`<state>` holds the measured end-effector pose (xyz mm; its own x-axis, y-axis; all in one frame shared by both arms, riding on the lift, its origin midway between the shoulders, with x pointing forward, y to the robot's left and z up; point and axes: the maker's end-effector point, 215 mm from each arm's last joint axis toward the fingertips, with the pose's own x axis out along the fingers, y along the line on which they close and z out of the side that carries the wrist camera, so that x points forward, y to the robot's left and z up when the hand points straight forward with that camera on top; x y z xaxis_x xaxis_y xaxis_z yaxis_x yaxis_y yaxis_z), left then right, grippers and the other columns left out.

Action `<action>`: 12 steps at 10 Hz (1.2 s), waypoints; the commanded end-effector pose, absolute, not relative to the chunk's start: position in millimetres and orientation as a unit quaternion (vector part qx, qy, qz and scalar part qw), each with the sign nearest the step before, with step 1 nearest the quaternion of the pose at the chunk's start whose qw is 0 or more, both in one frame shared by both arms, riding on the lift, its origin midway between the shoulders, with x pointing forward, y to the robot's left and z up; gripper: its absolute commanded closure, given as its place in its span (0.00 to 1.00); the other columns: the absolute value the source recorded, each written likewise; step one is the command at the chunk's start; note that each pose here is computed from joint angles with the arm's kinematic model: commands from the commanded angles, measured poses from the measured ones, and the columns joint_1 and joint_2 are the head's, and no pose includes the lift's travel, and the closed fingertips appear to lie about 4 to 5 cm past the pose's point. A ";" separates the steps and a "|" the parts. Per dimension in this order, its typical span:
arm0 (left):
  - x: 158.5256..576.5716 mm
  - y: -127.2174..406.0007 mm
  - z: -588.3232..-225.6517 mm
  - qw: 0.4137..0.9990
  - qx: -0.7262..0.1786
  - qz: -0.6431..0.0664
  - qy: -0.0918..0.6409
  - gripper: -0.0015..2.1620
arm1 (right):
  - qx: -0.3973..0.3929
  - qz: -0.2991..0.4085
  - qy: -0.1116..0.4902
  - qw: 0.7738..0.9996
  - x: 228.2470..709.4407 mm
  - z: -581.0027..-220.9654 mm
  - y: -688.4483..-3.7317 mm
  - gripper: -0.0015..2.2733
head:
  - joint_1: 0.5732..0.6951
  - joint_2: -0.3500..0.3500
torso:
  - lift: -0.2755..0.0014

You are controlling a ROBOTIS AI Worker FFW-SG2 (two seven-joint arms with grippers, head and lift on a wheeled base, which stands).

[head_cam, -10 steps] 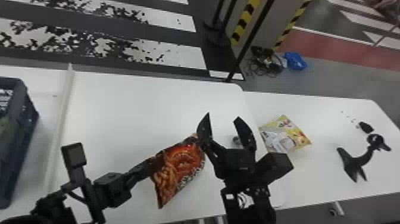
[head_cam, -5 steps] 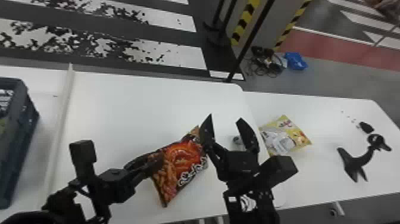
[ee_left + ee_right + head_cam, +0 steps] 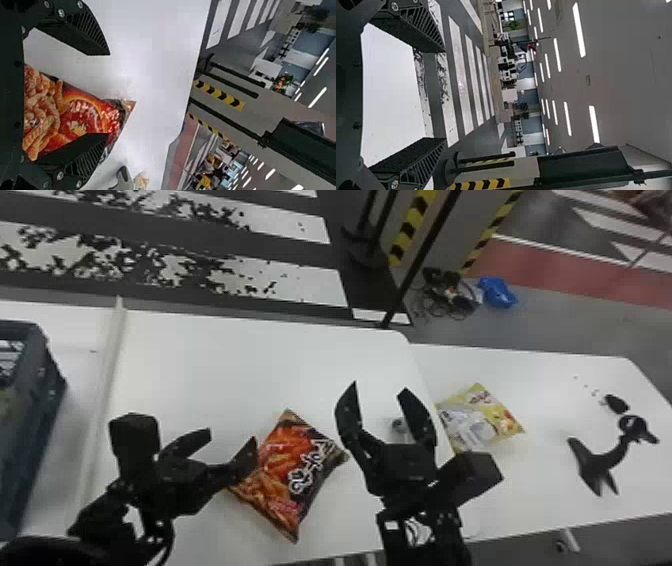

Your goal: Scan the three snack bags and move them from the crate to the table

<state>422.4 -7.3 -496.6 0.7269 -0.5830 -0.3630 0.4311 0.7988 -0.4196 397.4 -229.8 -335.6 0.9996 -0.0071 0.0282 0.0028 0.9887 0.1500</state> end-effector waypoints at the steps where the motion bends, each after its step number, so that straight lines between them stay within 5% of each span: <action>1: 430.5 4.9 -484.2 0.928 -0.136 -0.268 0.221 0.02 | 0.073 0.000 -0.013 0.997 397.4 -336.4 -229.3 0.04 | 1.00 0.04 | 0.77; 5: 431.7 71.4 -410.3 0.966 -0.070 -0.212 0.128 0.02 | 0.072 0.004 -0.010 0.997 398.6 -338.3 -226.9 0.04 | 1.00 0.13 | 0.77; 10: 412.5 198.4 -337.3 0.996 -0.030 -0.085 0.017 0.02 | 0.063 0.025 0.016 0.998 393.8 -362.7 -211.3 0.03 | 1.00 0.36 | 0.77; 12: 403.1 226.8 -333.1 0.998 -0.020 -0.058 0.010 0.02 | 0.032 0.048 0.166 0.984 375.2 -440.9 -184.6 0.03 | 1.00 0.50 | 0.77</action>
<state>405.4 220.7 -333.9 0.9917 -0.1267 -0.0198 0.1259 0.9912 -0.0405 382.4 -190.6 -420.7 0.9652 0.0919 -0.2449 -0.0706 0.9930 0.0945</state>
